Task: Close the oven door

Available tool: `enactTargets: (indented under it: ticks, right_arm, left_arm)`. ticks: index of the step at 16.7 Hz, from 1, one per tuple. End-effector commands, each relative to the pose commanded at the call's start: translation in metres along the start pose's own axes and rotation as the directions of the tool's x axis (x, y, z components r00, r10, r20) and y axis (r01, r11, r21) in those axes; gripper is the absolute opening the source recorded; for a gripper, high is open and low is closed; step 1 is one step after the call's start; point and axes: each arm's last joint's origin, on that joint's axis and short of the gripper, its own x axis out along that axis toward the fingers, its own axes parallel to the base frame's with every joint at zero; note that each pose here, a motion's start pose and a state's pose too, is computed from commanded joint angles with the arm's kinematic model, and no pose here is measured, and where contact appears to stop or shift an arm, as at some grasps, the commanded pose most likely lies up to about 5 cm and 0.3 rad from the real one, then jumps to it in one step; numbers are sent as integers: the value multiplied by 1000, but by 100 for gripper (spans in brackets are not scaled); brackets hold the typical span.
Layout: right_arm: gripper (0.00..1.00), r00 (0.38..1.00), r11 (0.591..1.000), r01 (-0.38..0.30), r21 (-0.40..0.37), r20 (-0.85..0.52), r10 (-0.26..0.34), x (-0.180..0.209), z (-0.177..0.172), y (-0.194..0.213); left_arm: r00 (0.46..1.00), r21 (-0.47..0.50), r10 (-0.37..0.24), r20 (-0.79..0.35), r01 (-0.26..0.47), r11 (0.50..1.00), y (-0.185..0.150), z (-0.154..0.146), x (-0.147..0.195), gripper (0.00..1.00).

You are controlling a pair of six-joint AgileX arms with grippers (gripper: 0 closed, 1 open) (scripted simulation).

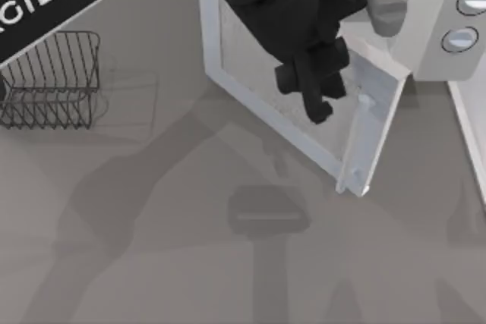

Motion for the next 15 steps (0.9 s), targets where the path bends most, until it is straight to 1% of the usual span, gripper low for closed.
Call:
enactTargets:
  ticks: [2, 4, 9, 12, 15]
  right_arm:
    - [100, 1000, 1000, 0, 0, 0, 0, 0, 0, 0]
    - [100, 1000, 1000, 0, 0, 0, 0, 0, 0, 0]
    - [100, 1000, 1000, 0, 0, 0, 0, 0, 0, 0]
    - [100, 1000, 1000, 0, 0, 0, 0, 0, 0, 0]
    - [100, 1000, 1000, 0, 0, 0, 0, 0, 0, 0]
  left_arm:
    - [1000, 23, -9, 8, 9, 1000, -8, 4, -5, 0]
    - [1000, 15, 1, 12, -1, 1000, -5, 5, -4, 0]
    - [997, -97, 71, -18, -72, 993, 32, -4, 21, 0]
    - [997, -100, 73, -18, -75, 992, 33, -4, 22, 0]
    - [998, -81, 63, -13, -64, 995, 27, -2, 20, 0]
